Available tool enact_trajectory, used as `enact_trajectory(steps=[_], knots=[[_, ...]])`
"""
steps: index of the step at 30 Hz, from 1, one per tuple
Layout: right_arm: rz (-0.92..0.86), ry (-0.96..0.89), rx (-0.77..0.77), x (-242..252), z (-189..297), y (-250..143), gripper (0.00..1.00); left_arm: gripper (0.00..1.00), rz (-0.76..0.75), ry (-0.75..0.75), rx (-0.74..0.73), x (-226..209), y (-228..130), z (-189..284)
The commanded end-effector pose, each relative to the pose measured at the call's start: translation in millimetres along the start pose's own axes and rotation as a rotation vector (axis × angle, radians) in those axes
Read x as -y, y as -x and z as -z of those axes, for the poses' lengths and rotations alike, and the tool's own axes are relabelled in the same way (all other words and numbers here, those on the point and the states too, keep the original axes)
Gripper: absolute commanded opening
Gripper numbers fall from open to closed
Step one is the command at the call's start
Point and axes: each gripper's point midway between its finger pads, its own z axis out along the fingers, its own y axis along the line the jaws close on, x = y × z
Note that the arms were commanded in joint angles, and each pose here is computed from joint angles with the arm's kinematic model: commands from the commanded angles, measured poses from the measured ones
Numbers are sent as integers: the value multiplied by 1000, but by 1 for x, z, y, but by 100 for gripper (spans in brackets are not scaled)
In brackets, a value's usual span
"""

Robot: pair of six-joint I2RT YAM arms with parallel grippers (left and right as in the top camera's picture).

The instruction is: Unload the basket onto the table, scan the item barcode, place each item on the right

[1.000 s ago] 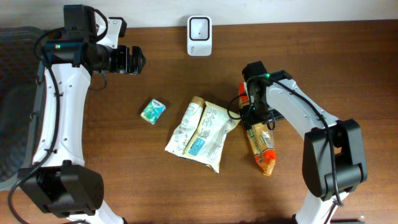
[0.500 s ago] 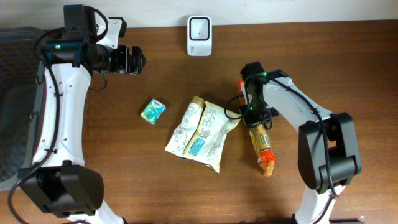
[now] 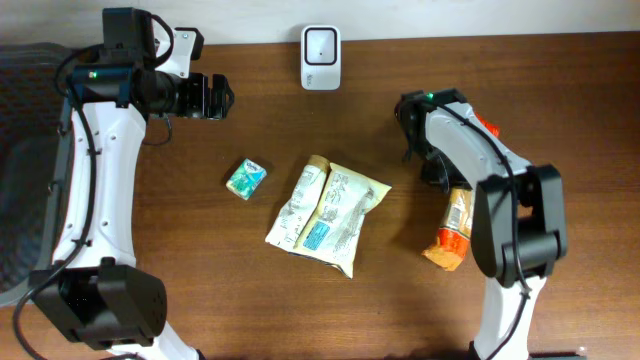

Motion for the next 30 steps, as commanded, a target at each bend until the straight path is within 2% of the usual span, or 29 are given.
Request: enact_trajectory(steps=[1,5,8,9,10,11,13,14,15,16,19,22,25,30], knots=[[-16,152,-26,-26,4,2,40,99,-18,0,8,0,2,2],[-22,250,20,-18,42,23,47,99,-18,0,8,0,2,2],[39,394,107,-1,87,41,67,99,-18,0,8,0,2,2],[68,441,81,3,89,38,67,99,-18,0,8,0,2,2],[101,479,-7,10,83,24,66,99,-18,0,8,0,2,2],[123,480,-71,17,77,13,64,99,-18,0,8,0,2,2],[147,429,-207,36,57,-13,53,99,-18,0,8,0,2,2],[160,395,-274,43,43,-27,41,99,-18,0,8,0,2,2],[172,368,-324,43,28,-41,19,99,-18,0,8,0,2,2],[183,355,-356,41,17,-51,6,99,-18,0,8,0,2,2],[226,321,-415,25,-14,-83,4,99,-18,0,8,0,2,2],[282,334,-391,2,-16,-96,4,99,-18,0,8,0,2,2],[311,439,-295,-40,-1,-90,4,99,-18,0,8,0,2,2],[284,610,-98,-95,18,-56,4,99,-18,0,8,0,2,2]])
